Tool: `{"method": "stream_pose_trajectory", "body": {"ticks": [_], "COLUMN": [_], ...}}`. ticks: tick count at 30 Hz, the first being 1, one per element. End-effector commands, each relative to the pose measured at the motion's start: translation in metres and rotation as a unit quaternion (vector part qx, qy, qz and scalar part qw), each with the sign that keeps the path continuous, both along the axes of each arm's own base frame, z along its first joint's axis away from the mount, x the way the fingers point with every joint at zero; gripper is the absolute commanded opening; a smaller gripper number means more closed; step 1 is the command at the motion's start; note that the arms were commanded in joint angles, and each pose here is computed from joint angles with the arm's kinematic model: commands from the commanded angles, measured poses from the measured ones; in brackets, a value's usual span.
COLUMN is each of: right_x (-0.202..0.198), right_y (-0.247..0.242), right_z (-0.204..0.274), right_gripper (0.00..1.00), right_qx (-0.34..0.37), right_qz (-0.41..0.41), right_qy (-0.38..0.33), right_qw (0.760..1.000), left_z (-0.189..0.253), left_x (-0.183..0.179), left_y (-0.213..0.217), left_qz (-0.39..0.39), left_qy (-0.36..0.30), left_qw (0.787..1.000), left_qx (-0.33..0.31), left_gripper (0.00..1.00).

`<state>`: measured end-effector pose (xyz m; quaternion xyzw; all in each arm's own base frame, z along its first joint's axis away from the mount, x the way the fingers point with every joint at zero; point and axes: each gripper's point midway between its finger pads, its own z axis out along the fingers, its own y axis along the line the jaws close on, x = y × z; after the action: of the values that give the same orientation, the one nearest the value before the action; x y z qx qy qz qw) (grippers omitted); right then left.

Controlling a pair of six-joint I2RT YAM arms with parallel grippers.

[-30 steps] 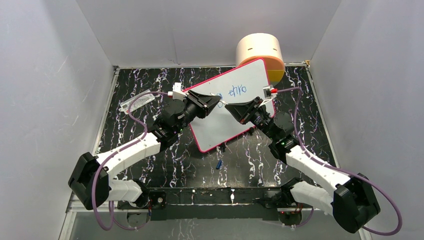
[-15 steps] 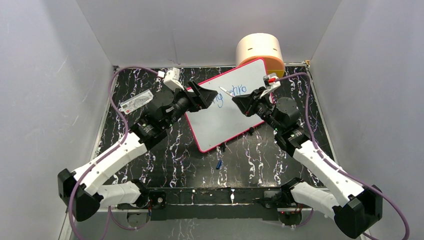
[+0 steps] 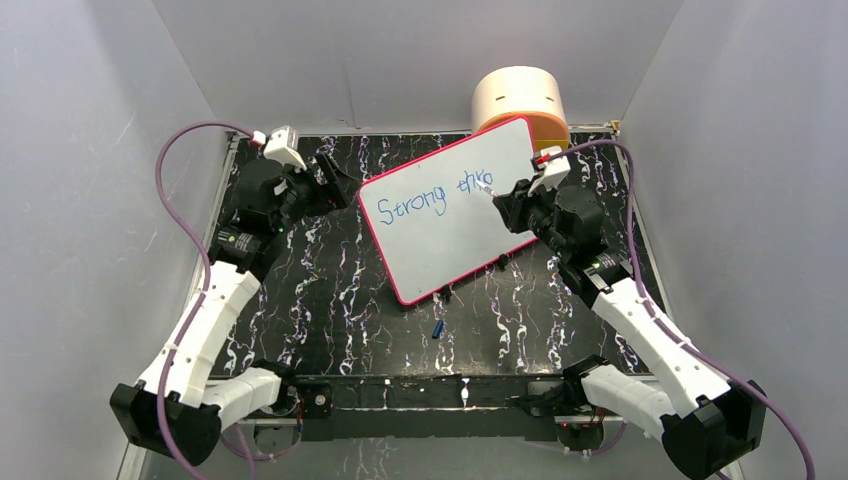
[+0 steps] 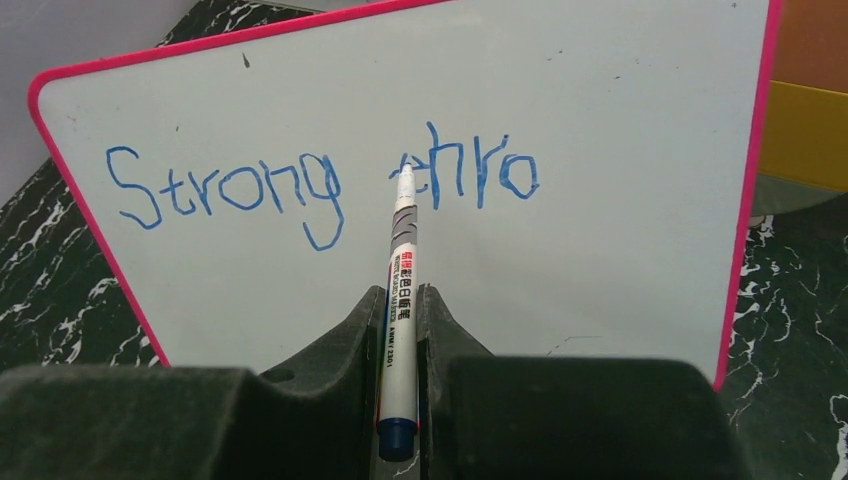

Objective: Write a sentence on the whiteboard

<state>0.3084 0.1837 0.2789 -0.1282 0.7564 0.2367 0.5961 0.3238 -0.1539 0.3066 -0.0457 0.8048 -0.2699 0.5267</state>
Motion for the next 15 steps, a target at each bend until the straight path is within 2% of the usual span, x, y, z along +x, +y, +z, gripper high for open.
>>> {"method": "stream_pose_trajectory", "body": {"ticks": [1, 6, 15], "right_x": [0.002, 0.001, 0.001], "right_y": [-0.012, -0.017, -0.018], "right_z": [0.043, 0.045, 0.047], "right_gripper": [0.0, 0.0, 0.0], "right_qx": [-0.002, -0.011, -0.016], "right_qz": [-0.021, -0.028, -0.028], "right_qy": [-0.062, -0.072, -0.083], "right_qw": [0.998, 0.997, 0.996], "left_z": [-0.003, -0.011, -0.021], "left_x": [-0.003, 0.0, 0.02], "left_y": [-0.006, -0.022, -0.033], "left_qz": [-0.092, -0.168, -0.233], "left_qy": [0.014, 0.016, 0.017], "left_qw": [0.995, 0.983, 0.968], "left_qx": [-0.025, -0.069, -0.089], "left_gripper": [0.75, 0.72, 0.61]}}
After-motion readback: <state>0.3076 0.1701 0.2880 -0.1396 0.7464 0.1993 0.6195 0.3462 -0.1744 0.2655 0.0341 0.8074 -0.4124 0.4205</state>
